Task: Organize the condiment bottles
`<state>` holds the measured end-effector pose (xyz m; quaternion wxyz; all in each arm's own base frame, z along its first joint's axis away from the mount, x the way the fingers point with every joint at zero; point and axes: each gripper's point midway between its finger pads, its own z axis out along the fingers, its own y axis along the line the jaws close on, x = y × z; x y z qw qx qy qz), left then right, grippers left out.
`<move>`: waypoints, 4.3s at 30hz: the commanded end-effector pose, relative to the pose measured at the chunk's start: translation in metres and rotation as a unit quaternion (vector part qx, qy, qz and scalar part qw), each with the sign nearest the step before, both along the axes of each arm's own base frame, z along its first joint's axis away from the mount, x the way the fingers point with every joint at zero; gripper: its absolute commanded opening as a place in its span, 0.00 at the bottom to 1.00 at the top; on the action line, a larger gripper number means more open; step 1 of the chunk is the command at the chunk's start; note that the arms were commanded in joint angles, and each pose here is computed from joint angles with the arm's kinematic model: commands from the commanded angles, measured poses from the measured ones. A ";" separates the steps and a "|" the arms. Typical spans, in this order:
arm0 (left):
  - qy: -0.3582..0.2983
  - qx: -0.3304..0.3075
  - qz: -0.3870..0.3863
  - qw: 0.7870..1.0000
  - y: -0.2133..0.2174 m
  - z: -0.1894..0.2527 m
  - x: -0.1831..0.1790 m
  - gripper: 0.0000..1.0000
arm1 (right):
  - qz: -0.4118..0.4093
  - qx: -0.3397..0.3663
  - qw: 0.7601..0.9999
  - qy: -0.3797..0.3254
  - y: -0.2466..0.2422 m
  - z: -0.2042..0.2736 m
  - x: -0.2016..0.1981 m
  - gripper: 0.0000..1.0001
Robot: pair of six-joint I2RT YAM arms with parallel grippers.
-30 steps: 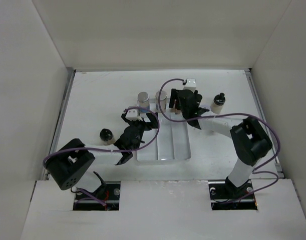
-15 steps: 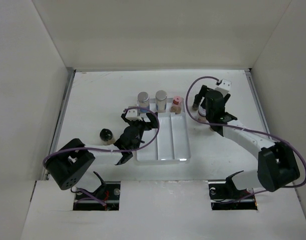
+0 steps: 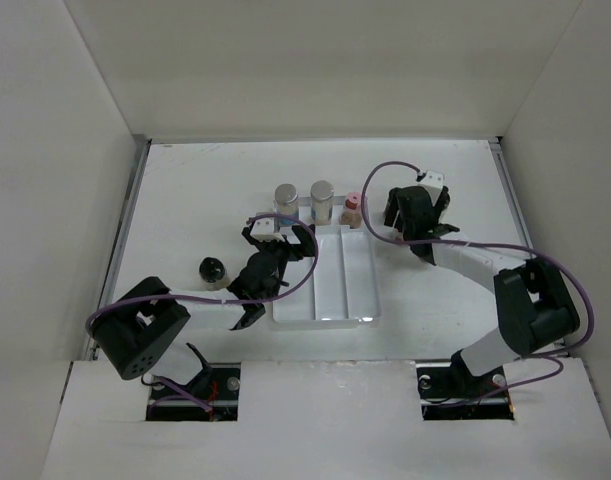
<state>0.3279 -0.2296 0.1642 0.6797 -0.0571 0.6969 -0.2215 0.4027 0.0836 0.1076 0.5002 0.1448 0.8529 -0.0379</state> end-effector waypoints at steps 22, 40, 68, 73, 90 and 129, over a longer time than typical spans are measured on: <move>-0.029 -0.040 0.020 0.999 0.014 0.019 0.003 1.00 | 0.110 0.088 0.974 -0.177 0.096 0.138 -0.028 0.45; -0.075 -0.092 0.055 0.991 0.049 0.044 -0.012 1.00 | 0.229 0.153 0.952 -0.131 0.227 0.081 -0.020 0.46; -0.065 -0.080 0.032 0.994 0.033 0.037 -0.010 1.00 | -0.113 0.018 0.988 -0.101 -0.042 0.047 -0.080 0.89; -0.067 -0.082 0.026 0.994 0.030 0.039 -0.013 1.00 | -0.127 0.011 0.989 -0.073 -0.055 0.029 -0.077 0.89; -0.064 -0.078 0.028 0.995 0.030 0.035 -0.011 1.00 | -0.114 0.038 0.990 -0.080 -0.054 0.022 -0.036 0.43; -0.065 -0.082 0.045 0.993 0.041 0.037 -0.010 1.00 | 0.250 0.023 0.964 -0.090 0.231 0.018 -0.097 0.69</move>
